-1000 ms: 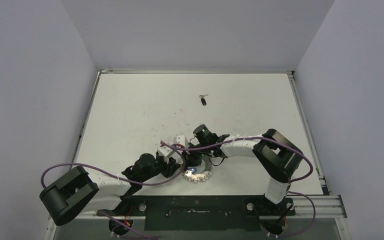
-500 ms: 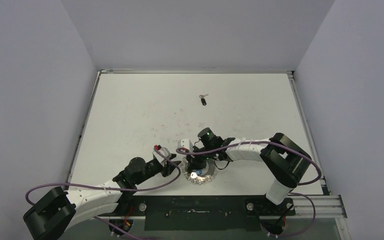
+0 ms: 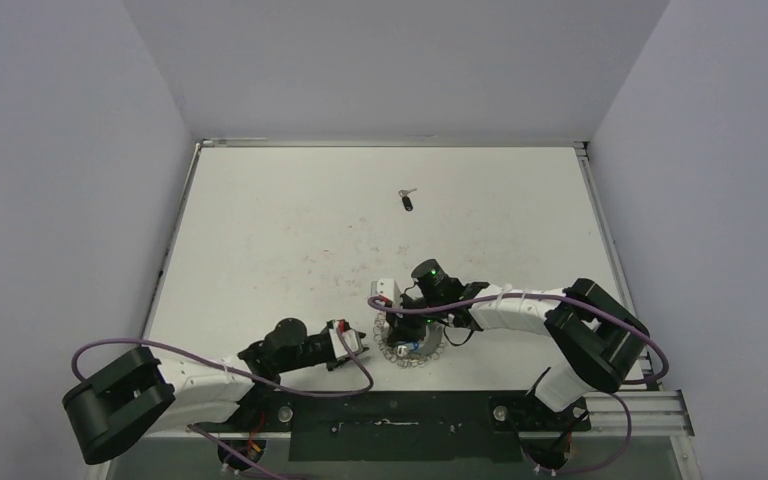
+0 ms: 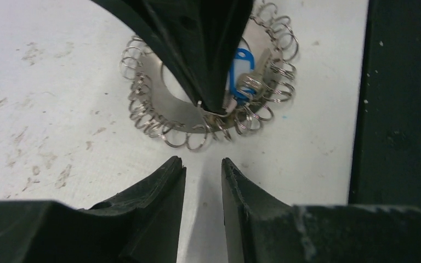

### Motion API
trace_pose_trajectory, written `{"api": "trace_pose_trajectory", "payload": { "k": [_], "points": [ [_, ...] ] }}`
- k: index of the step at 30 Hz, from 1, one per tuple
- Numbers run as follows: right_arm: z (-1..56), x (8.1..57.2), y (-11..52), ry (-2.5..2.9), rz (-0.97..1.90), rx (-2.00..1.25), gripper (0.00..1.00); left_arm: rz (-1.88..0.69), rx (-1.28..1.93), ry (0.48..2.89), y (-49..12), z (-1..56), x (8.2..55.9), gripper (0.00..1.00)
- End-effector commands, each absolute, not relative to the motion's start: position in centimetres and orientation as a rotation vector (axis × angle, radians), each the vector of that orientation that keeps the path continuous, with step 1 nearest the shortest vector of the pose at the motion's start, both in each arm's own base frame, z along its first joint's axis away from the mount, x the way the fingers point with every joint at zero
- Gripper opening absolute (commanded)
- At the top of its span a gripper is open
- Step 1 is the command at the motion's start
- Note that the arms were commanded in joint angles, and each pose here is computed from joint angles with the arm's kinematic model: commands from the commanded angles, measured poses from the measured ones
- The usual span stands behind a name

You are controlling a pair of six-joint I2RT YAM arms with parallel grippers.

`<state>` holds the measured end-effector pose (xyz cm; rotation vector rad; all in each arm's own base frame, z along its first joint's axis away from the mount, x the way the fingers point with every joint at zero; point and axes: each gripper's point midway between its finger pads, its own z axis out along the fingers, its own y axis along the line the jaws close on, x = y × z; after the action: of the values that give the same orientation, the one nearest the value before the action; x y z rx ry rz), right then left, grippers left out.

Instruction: Put the keys on the keyring

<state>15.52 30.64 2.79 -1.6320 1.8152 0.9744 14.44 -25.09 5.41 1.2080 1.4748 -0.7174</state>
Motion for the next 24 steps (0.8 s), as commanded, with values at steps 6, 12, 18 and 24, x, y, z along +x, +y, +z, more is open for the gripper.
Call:
{"api": "trace_pose_trajectory", "payload": {
  "k": [6,12,18,24],
  "points": [
    [4.1,16.1,31.5,1.745,0.997,-1.597,0.00,-0.664,1.292,1.382,-27.5,4.9,13.4,0.25],
    [3.1,16.2,31.0,1.774,0.967,-1.594,0.00,-0.618,1.207,1.432,-27.8,4.4,14.4,0.23],
    [2.6,16.7,31.0,1.810,0.949,-1.575,0.00,-0.589,1.157,1.448,-28.3,4.6,14.9,0.24],
    [3.0,17.4,31.5,1.839,0.946,-1.544,0.00,-0.587,1.076,1.462,-27.6,5.8,15.3,0.27]
  ]
}}
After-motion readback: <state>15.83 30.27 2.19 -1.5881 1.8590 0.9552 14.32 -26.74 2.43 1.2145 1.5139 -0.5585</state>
